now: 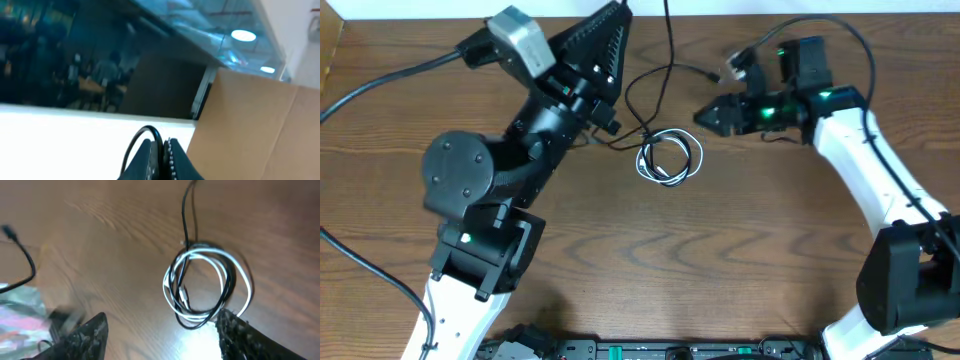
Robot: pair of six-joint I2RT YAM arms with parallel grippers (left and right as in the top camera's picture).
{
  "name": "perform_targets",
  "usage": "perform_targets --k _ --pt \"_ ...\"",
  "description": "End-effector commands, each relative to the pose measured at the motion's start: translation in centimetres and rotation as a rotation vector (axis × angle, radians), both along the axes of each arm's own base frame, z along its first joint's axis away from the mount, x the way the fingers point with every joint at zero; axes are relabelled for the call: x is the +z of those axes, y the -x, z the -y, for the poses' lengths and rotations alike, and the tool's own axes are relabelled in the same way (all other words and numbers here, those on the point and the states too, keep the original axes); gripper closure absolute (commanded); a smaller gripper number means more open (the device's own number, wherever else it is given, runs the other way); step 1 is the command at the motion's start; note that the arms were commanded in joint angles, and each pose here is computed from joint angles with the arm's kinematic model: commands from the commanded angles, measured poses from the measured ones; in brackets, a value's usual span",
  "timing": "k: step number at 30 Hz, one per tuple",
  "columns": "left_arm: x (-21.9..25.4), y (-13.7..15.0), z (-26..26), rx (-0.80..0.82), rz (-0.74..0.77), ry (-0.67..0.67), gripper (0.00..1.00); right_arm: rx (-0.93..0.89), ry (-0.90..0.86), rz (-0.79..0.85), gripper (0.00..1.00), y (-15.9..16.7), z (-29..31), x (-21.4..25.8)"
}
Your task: Untangle cables
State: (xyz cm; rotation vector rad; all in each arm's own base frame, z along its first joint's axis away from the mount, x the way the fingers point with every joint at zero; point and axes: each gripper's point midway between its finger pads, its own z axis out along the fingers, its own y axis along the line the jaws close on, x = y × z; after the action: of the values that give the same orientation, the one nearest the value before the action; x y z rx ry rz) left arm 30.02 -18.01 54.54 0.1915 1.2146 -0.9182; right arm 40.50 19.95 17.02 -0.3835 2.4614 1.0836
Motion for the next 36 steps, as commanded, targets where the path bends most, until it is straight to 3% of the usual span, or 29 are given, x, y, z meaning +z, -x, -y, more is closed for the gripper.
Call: perform_targets --k 1,5,9,14,20,25,26,28,32,36 --pt "-1.3 -0.4 0.0 -0.015 -0.115 0.012 0.93 0.170 -0.211 0.198 0.31 0.5 0.3 7.1" --pt "-4.9 -0.7 2.2 -0.126 -0.230 -0.078 0.93 0.233 -0.232 0.332 0.30 1.5 0.1 10.4" --pt "-10.2 -0.7 5.5 -0.313 -0.388 -0.186 0.92 0.344 -0.218 0.535 0.28 4.7 -1.5 14.9" --pt "-11.1 0.3 6.9 -0.431 -0.406 -0.214 0.93 0.399 -0.220 0.663 0.29 7.7 -2.3 18.6" --pt "-11.1 1.6 7.5 -0.518 -0.412 -0.219 0.93 0.418 -0.227 0.699 0.54 8.9 -2.7 19.8" --pt "-11.8 2.0 7.7 -0.544 -0.460 -0.217 0.93 0.435 -0.247 0.743 0.57 9.0 -3.7 20.8" --pt "-12.0 2.0 7.6 -0.544 -0.469 -0.218 0.93 0.430 -0.252 0.751 0.67 8.9 -3.7 21.1" --pt "-12.1 2.0 7.7 -0.544 -0.475 -0.220 0.93 0.421 -0.251 0.754 0.99 8.7 -3.7 21.2" --pt "-12.1 1.8 7.6 -0.535 -0.475 -0.219 0.90 0.248 -0.195 0.669 0.99 6.2 -2.6 20.8" --pt "-12.1 1.7 7.5 -0.526 -0.475 -0.217 0.68 0.014 -0.206 0.617 0.99 2.9 0.0 22.3"
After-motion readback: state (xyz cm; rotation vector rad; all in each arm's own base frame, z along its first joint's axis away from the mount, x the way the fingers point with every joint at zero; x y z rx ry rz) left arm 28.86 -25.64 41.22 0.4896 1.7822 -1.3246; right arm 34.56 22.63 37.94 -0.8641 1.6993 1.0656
